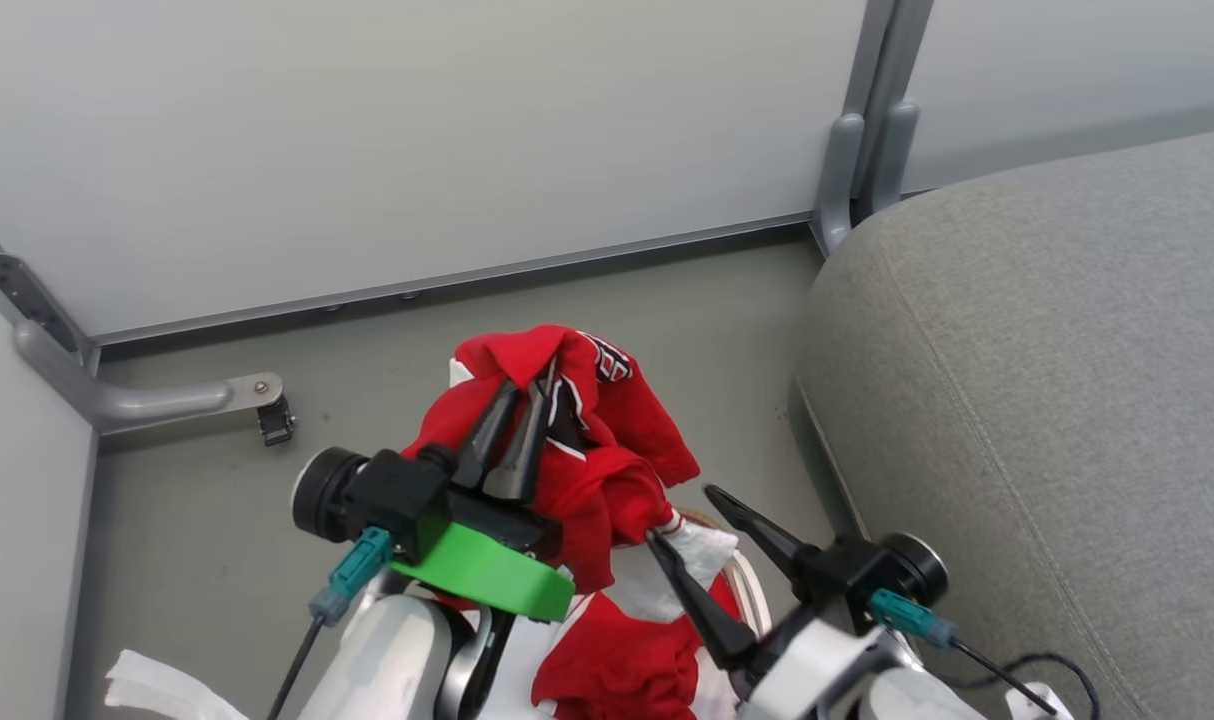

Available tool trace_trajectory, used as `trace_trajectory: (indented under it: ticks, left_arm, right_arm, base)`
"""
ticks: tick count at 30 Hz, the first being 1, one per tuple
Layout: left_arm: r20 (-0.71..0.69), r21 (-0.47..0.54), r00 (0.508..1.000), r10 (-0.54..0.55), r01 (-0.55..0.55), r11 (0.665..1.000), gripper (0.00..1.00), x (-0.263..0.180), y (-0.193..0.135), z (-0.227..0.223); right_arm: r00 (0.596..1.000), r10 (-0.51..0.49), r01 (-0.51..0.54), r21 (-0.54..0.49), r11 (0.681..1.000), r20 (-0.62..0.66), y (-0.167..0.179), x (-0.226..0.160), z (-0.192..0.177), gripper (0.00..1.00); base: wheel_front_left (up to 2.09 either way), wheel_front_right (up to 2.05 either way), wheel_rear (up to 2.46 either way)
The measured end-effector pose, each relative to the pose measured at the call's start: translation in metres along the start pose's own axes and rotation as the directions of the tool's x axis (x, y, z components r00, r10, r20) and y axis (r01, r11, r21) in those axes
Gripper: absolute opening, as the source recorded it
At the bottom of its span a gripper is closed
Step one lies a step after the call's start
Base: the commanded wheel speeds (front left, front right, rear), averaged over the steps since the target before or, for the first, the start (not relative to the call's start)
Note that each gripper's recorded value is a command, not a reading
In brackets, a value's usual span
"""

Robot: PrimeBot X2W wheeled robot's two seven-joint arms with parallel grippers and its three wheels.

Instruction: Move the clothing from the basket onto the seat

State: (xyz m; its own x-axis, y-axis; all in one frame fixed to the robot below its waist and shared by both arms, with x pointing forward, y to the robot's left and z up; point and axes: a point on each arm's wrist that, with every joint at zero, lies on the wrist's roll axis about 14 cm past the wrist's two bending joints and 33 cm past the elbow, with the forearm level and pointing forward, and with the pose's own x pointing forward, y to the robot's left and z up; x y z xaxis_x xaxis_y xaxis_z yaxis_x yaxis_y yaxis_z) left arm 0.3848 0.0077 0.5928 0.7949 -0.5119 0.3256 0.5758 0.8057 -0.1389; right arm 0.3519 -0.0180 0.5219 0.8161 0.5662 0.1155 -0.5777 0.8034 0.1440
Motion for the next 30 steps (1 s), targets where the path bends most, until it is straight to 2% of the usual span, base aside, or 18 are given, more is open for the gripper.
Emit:
trace_trajectory:
  ticks: [7,13,14,15,16,23,25,26,30]
  left_arm:
    - [-0.030,-0.021,1.000,-0.009,0.009,1.000,0.00,-0.009,-0.007,-0.008]
    - [-0.048,-0.046,0.999,-0.009,0.007,0.999,0.00,-0.019,-0.013,-0.011]
    - [-0.051,-0.050,0.999,-0.009,0.007,0.999,0.00,-0.021,-0.014,-0.012]
    - [-0.052,-0.052,0.999,-0.007,0.004,0.999,0.00,-0.023,-0.014,-0.012]
    - [-0.054,-0.055,0.999,-0.005,0.002,0.999,0.00,-0.025,-0.014,-0.012]
    - [-0.060,-0.048,0.998,0.026,-0.029,0.998,0.00,-0.032,-0.007,-0.012]
    - [-0.057,-0.036,0.998,0.020,-0.022,0.999,0.48,-0.030,-0.008,-0.011]
    - [-0.056,-0.035,0.998,0.017,-0.019,0.999,1.00,-0.028,-0.009,-0.011]
    - [-0.057,-0.017,0.998,-0.006,0.005,1.000,1.00,-0.021,-0.012,-0.013]
  right_arm:
    - [0.987,0.154,-0.153,-0.041,0.987,0.035,0.034,0.036,0.018,1.00]
    - [0.976,0.216,-0.215,-0.056,0.975,0.010,0.050,0.057,0.012,1.00]
    - [0.975,0.223,-0.223,-0.058,0.973,0.002,0.053,0.059,0.010,0.87]
    - [0.974,0.228,-0.229,-0.052,0.972,-0.012,0.055,0.060,0.005,0.41]
    - [0.972,0.235,-0.236,-0.047,0.971,-0.022,0.058,0.060,0.001,0.00]
    - [0.968,0.250,-0.250,-0.007,0.968,-0.015,0.067,0.066,0.001,0.00]
    - [0.972,0.236,-0.236,-0.001,0.972,-0.015,0.064,0.063,0.001,0.00]
    - [0.973,0.229,-0.229,-0.001,0.973,-0.011,0.061,0.062,0.002,0.00]
    - [0.984,0.177,-0.177,0.004,0.984,-0.005,0.047,0.054,0.004,0.00]
  base:
    - [0.00,0.00,0.00]
    - [0.00,0.00,0.00]
    - [0.00,0.00,0.00]
    - [0.00,0.00,0.00]
    - [0.00,0.00,0.00]
    - [0.00,0.00,0.00]
    - [0.00,0.00,0.00]
    - [0.00,0.00,0.00]
    - [0.00,0.00,0.00]
